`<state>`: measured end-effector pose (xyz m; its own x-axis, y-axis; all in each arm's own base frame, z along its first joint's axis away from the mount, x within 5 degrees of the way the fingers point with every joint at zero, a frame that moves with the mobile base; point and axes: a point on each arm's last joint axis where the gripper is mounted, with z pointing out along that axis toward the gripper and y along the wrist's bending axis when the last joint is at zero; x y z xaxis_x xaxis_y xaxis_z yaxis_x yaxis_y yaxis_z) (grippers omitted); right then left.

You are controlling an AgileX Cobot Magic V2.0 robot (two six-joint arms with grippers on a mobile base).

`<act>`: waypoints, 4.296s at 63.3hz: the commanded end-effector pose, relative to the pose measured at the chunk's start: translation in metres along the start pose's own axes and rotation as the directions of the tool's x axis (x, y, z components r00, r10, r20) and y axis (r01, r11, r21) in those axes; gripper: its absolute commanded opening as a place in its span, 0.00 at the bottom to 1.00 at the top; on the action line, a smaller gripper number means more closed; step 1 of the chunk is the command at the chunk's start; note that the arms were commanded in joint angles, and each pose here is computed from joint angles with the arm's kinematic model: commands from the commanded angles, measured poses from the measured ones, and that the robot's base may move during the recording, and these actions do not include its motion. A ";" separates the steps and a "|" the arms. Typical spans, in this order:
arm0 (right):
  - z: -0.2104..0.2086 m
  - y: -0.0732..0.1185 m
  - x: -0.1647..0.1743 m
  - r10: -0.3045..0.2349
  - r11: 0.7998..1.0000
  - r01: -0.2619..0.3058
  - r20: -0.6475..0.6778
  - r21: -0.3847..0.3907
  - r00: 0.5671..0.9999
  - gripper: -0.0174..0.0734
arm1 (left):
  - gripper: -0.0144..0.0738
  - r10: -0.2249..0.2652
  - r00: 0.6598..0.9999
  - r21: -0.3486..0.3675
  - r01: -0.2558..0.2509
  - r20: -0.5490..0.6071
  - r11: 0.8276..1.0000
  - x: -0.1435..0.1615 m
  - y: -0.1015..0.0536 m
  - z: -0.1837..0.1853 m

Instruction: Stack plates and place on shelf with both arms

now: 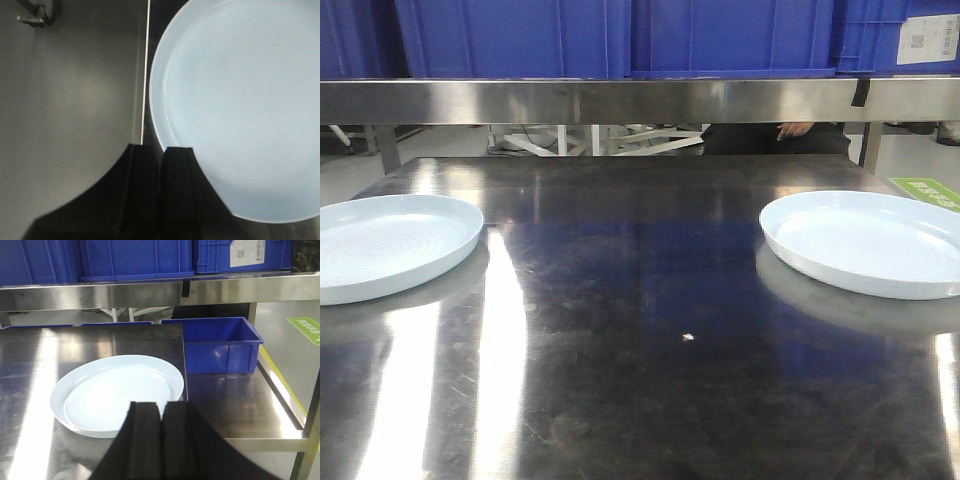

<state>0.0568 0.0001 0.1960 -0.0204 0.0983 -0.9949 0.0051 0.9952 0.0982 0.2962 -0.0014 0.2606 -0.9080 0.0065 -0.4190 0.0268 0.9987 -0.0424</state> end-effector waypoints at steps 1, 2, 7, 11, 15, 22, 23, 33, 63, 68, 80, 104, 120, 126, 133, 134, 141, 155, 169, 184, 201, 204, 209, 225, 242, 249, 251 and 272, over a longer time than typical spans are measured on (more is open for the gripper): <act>-0.002 0.000 -0.009 -0.011 1.000 0.011 0.108 -0.004 0.994 0.25 | 0.26 0.034 0.998 -0.007 -0.033 0.045 0.999 -0.022 0.003 -0.011; -0.002 0.000 -0.009 -0.011 1.000 0.011 0.108 -0.004 0.994 0.25 | 0.26 0.039 0.998 -0.008 -0.039 0.045 0.999 -0.025 0.004 -0.011; -0.002 0.000 -0.009 -0.011 1.000 0.011 0.108 -0.004 0.994 0.25 | 0.26 0.043 0.999 -0.007 -0.043 0.005 0.999 -0.035 0.007 -0.004; -0.002 0.000 -0.009 -0.011 1.000 0.011 0.108 -0.004 0.994 0.25 | 0.26 0.044 0.999 -0.003 -0.044 -0.022 0.999 -0.043 0.008 -0.001; -0.002 0.000 -0.009 -0.011 1.000 0.011 0.108 -0.004 0.994 0.25 | 0.26 0.039 0.998 0.008 -0.038 -0.056 0.999 -0.051 0.008 0.008; -0.002 0.000 -0.009 -0.011 1.000 0.011 0.108 -0.004 0.994 0.25 | 0.29 0.018 0.994 0.043 -0.014 -0.103 0.999 -0.062 0.006 0.022; -0.002 0.000 -0.009 -0.011 1.000 0.011 0.108 -0.004 0.994 0.25 | 0.30 0.017 0.994 0.046 -0.012 -0.110 0.999 -0.063 0.006 0.024; -0.002 0.000 -0.009 -0.011 1.000 0.011 0.108 -0.004 0.994 0.25 | 0.45 -0.011 0.987 0.077 0.024 -0.160 0.997 -0.073 0.008 0.040; -0.002 0.000 -0.009 -0.011 1.000 0.011 0.108 -0.004 0.994 0.25 | 0.66 -0.031 0.986 0.068 0.042 -0.166 0.997 -0.073 0.019 0.043; -0.002 0.000 -0.009 -0.011 1.000 0.011 0.108 -0.004 0.994 0.25 | 0.66 -0.030 0.985 0.066 0.042 -0.170 0.997 -0.073 0.019 0.045; -0.002 0.000 -0.009 -0.011 1.000 0.011 0.108 -0.004 0.994 0.25 | 0.66 -0.028 0.979 0.068 0.043 -0.200 0.997 -0.071 0.019 0.055; -0.002 0.000 -0.009 -0.011 1.000 0.011 0.108 -0.004 0.994 0.25 | 0.66 -0.016 0.977 0.053 0.028 -0.213 0.998 -0.070 0.021 0.058; -0.002 0.000 -0.009 -0.011 1.000 0.011 0.108 -0.004 0.994 0.25 | 0.58 0.024 0.976 0.064 -0.011 -0.214 0.998 -0.070 0.021 0.058; -0.002 0.000 -0.009 -0.011 1.000 0.011 0.108 -0.004 0.994 0.25 | 0.51 0.030 0.976 0.068 -0.016 -0.215 0.998 -0.070 0.019 0.058; -0.002 0.000 -0.009 -0.011 1.000 0.011 0.108 -0.004 0.994 0.25 | 0.44 0.038 0.976 0.071 -0.023 -0.216 0.997 -0.070 0.018 0.058; -0.002 0.000 -0.009 -0.011 1.000 0.011 0.108 -0.004 0.994 0.25 | 0.43 0.039 0.975 0.071 -0.024 -0.218 0.997 -0.070 0.017 0.058; -0.002 0.000 -0.009 -0.011 1.000 0.011 0.108 -0.004 0.994 0.25 | 0.39 0.040 0.972 0.076 -0.023 -0.232 0.997 -0.068 0.016 0.058; -0.002 0.000 -0.009 -0.011 1.000 0.011 0.108 -0.004 0.994 0.25 | 0.30 0.042 0.963 0.084 -0.020 -0.265 0.996 -0.065 0.016 0.057; -0.002 0.000 -0.009 -0.011 1.000 0.011 0.108 -0.004 0.994 0.25 | 0.26 0.033 0.960 0.103 -0.005 -0.277 0.995 -0.064 0.014 0.057; -0.002 0.000 -0.009 -0.011 1.000 0.011 0.108 -0.004 0.994 0.25 | 0.26 0.008 0.956 0.158 0.040 -0.292 0.987 -0.064 0.008 0.054; -0.002 0.000 -0.009 -0.011 1.000 0.011 0.108 -0.004 0.994 0.25 | 0.26 -0.024 0.980 0.314 0.086 -0.197 0.946 -0.073 0.001 0.029; -0.002 0.000 -0.009 -0.011 1.000 0.011 0.108 -0.004 0.994 0.25 | 0.26 -0.039 0.983 0.328 0.097 -0.181 0.940 -0.074 0.001 0.023; -0.002 0.000 -0.009 -0.011 1.000 0.011 0.108 -0.004 0.994 0.25 | 0.26 -0.050 0.985 0.340 0.105 -0.166 0.935 -0.074 0.002 0.015; -0.002 0.000 -0.009 -0.011 1.000 0.011 0.108 -0.004 0.994 0.25 | 0.26 -0.061 0.989 0.420 0.112 -0.134 0.901 -0.076 -0.016 -0.001; -0.002 0.000 -0.009 -0.011 1.000 0.011 0.108 -0.004 0.994 0.25 | 0.26 0.003 0.998 0.489 0.027 -0.060 0.872 -0.081 -0.072 0.002; -0.002 0.000 -0.009 -0.011 1.000 0.011 0.108 -0.004 0.994 0.25 | 0.26 0.033 0.998 0.502 0.000 -0.057 0.865 -0.080 -0.093 0.012; -0.002 0.000 -0.009 -0.011 1.000 0.011 0.108 -0.004 0.994 0.25 | 0.26 0.044 0.997 0.505 -0.005 -0.064 0.863 -0.079 -0.100 0.016; -0.002 0.000 -0.009 -0.011 1.000 0.011 0.108 -0.004 0.994 0.25 | 0.26 0.070 0.991 0.549 0.003 -0.112 0.836 -0.072 -0.137 0.048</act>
<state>0.0568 0.0001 0.1960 -0.0204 0.0983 -0.9949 0.0051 0.9952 0.0982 0.3784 -0.1311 0.2248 -0.9613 0.1306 -0.2426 0.2366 0.8427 -0.4837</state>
